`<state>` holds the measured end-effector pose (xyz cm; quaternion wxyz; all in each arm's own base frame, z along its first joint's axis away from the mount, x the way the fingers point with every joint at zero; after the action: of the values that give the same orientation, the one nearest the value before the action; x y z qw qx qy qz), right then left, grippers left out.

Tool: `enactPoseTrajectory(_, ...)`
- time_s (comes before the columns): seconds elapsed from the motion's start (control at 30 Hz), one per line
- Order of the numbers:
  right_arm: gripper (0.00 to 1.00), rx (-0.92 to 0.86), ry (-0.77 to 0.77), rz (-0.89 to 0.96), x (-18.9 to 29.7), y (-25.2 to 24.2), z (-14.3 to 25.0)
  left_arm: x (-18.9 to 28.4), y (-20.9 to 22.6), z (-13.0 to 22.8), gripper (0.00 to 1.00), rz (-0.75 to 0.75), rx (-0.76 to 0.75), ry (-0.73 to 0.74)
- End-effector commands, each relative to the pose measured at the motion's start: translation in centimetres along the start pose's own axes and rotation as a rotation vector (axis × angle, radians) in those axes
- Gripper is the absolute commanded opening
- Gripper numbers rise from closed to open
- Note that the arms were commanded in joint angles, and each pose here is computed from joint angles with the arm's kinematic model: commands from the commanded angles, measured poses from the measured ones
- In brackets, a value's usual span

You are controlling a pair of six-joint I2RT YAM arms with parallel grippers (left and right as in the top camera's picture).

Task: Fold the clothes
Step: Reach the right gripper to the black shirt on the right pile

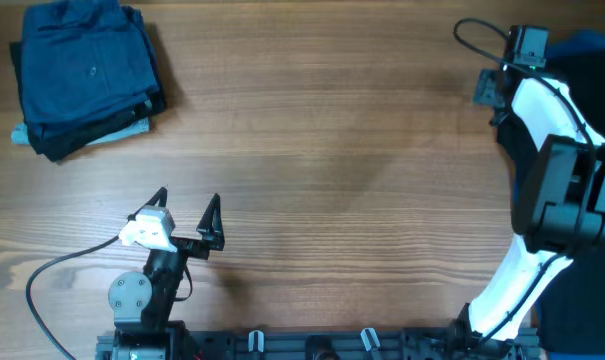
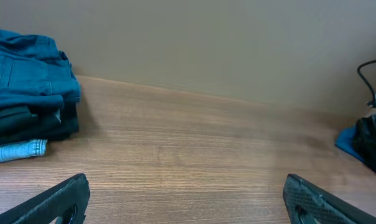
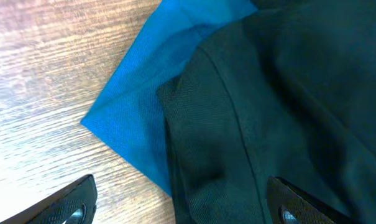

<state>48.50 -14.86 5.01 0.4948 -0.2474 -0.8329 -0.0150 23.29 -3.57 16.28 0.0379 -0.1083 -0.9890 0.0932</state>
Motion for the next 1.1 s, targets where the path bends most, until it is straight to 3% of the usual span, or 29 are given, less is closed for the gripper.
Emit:
enactPoseTrajectory(0.0, 0.88, -0.002, -0.006, 0.031, -1.2, -1.0, -0.4, 0.0, 0.3, 0.1, 0.99, -0.015, -0.022, -0.002)
enactPoseTrajectory(0.17, 0.81, -0.020, -0.016, 0.006, -1.5, -1.5, -0.8, 0.0, 0.3, 0.1, 1.00, -0.015, -0.022, -0.002)
enactPoseTrajectory(0.7, 0.84, 0.022, 0.018, -0.017, -3.3, -1.4, 0.3, 0.0, 0.3, 0.1, 1.00, -0.015, -0.022, -0.002)
enactPoseTrajectory(0.8, 0.77, 0.023, 0.023, -0.016, -3.7, -1.4, 0.6, 0.0, 0.3, 0.1, 1.00, -0.015, -0.022, -0.002)
enactPoseTrajectory(0.97, 0.53, 0.017, 0.020, -0.013, -3.8, -1.7, 0.5, 0.0, 0.3, 0.1, 1.00, -0.015, -0.022, -0.002)
enactPoseTrajectory(1.07, 0.27, 0.008, 0.016, -0.013, -3.8, -1.7, 0.4, 0.0, 0.3, 0.1, 1.00, -0.015, -0.022, -0.002)
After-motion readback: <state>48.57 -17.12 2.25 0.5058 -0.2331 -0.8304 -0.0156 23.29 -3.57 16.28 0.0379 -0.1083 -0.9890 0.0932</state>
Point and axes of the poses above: each gripper's point midway between its finger pads, its own x axis back along the fingers, its own y axis along the line the jaws close on, z = x × y, the point moved 1 cm from there along x, back along the fingers, and after that the axes turned 4 degrees about -x, right-handed, at the moved point
